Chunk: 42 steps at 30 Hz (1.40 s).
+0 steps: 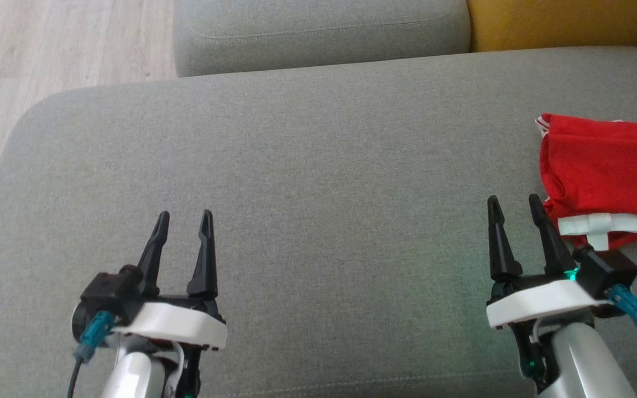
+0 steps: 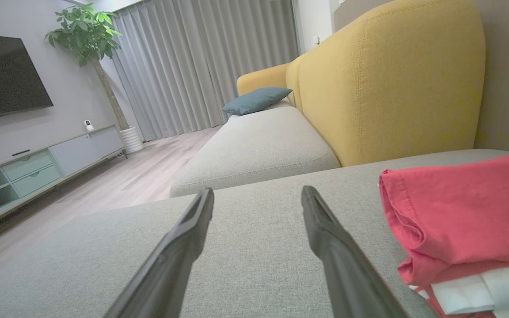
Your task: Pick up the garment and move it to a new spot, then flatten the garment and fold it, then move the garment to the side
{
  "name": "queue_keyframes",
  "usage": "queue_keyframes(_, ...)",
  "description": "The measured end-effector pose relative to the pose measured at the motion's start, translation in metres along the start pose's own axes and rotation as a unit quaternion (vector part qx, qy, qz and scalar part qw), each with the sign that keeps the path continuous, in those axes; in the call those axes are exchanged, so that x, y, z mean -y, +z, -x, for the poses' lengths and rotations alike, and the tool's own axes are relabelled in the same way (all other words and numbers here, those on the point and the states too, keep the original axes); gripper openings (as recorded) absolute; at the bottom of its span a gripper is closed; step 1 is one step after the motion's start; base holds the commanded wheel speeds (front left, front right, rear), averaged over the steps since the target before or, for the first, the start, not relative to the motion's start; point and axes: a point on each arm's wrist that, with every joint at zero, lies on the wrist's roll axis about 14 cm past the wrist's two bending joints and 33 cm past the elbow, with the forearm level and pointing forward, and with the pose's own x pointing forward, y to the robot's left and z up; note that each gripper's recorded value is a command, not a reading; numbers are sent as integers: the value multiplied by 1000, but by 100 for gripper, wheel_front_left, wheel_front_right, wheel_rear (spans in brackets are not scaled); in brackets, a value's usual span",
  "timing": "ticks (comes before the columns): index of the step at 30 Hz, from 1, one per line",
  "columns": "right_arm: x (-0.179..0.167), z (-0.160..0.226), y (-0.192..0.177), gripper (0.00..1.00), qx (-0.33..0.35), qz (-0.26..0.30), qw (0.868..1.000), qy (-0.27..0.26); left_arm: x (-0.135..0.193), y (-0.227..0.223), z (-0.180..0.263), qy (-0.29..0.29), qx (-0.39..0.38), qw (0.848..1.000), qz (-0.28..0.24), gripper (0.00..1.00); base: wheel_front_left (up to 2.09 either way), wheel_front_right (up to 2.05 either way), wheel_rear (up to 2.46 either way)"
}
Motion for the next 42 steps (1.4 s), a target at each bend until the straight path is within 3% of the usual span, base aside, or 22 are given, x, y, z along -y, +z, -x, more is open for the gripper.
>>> queue_keyframes(31,-2,0,-2,100,0,-4,1000,2,-16,4,1,28,7,999,18,100,0,0,0)
queue_keyframes(32,-1,0,-3,0,-2,-6,1000,1,-18,3,2,30,5,999,19,0,0,0,0)
queue_keyframes(39,8,25,-45,0,-68,-19,997,-21,-26,-39,26,52,-64,996,28,0,0,0,0)
queue_keyframes(42,9,26,-47,0,-71,-35,997,-26,-28,-41,27,58,-69,995,44,0,0,0,0)
